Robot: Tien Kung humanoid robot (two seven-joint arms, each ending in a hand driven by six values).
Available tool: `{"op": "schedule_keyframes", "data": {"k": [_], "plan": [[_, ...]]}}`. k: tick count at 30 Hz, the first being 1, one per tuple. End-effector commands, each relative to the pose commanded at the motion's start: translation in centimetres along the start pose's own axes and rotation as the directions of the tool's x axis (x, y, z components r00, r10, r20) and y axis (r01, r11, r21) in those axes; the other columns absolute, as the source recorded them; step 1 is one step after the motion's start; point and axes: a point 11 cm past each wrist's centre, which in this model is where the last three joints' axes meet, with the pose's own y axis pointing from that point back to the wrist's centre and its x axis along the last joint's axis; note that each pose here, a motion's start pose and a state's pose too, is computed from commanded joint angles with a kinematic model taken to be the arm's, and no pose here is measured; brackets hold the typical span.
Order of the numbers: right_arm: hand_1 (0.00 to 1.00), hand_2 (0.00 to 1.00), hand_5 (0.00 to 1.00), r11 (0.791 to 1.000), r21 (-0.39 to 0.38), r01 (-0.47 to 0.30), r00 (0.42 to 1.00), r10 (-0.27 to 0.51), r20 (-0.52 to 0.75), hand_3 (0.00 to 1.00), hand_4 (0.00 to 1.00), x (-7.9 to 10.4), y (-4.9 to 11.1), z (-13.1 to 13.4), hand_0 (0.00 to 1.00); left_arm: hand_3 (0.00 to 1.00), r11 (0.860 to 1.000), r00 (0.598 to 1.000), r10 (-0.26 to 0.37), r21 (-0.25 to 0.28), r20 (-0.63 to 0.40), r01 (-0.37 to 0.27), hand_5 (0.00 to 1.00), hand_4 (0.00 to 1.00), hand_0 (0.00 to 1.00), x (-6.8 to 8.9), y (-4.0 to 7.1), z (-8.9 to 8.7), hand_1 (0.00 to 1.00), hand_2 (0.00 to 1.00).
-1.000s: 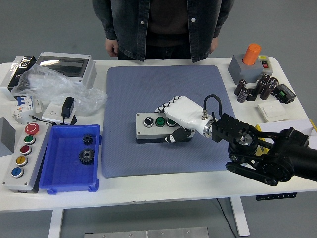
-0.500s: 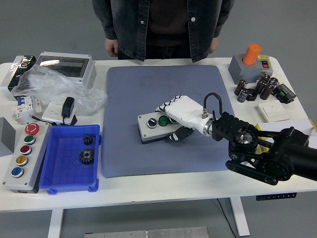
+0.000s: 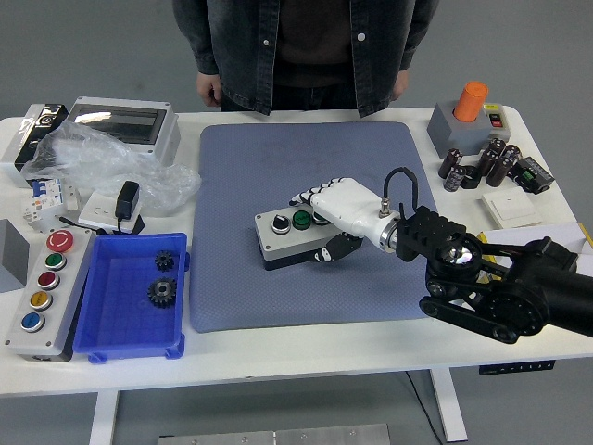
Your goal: Pick up the button,place it on the desk,press the button,press the button
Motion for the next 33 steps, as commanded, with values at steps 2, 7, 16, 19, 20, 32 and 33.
{"op": "schedule_keyframes", "data": {"k": [2, 7, 16, 19, 20, 32, 33], "plan": [[0.735, 0.788, 0.425, 1.000, -0.012, 0.009, 1.000, -0.009, 0.022, 0.836, 0.998, -0.1, 0.0, 0.1, 0.752, 0.632, 1.000, 1.000, 0.000, 0.000, 0.000, 0.000, 0.377, 0.585, 0.666, 0.0, 0.0, 0.0, 0.688, 0.614], [0.736, 0.790, 0.515, 0.999, -0.037, 0.029, 0.997, -0.027, 0.070, 0.837, 0.998, -0.3, 0.1, 0.5, 0.746, 0.631, 1.000, 1.000, 0.001, -0.003, 0.000, -0.001, 0.379, 0.582, 0.665, 0.0, 0.0, 0.0, 0.688, 0.613], [0.734, 0.794, 0.747, 0.997, -0.060, 0.038, 0.996, -0.033, 0.079, 0.837, 0.998, -0.4, 0.1, 0.8, 0.732, 0.632, 1.000, 1.000, 0.001, -0.006, 0.004, -0.001, 0.384, 0.571, 0.664, -0.1, 0.0, 0.0, 0.688, 0.615], [0.734, 0.794, 0.747, 0.997, -0.070, 0.040, 0.996, -0.034, 0.079, 0.837, 0.998, -0.4, 0.2, 0.9, 0.732, 0.632, 1.000, 1.000, 0.001, -0.007, 0.005, -0.001, 0.384, 0.571, 0.664, -0.1, 0.0, 0.0, 0.688, 0.615], [0.734, 0.794, 0.747, 0.997, -0.073, 0.040, 0.996, -0.034, 0.079, 0.837, 0.998, -0.4, 0.2, 0.9, 0.732, 0.632, 1.000, 1.000, 0.001, -0.008, 0.006, -0.001, 0.384, 0.571, 0.664, -0.1, 0.0, 0.1, 0.688, 0.615], [0.727, 0.794, 0.757, 0.990, -0.136, 0.049, 0.996, -0.039, 0.077, 0.838, 0.998, -0.2, 0.8, 1.9, 0.659, 0.632, 1.000, 1.000, -0.001, -0.008, 0.006, 0.001, 0.385, 0.570, 0.665, -0.2, 0.0, 0.0, 0.691, 0.616], [0.720, 0.792, 0.767, 0.989, -0.141, 0.052, 0.996, -0.041, 0.077, 0.840, 0.998, -0.2, 0.9, 2.0, 0.607, 0.633, 1.000, 1.000, -0.001, -0.008, 0.006, 0.001, 0.385, 0.569, 0.664, -0.2, 0.0, 0.0, 0.691, 0.618]]}}
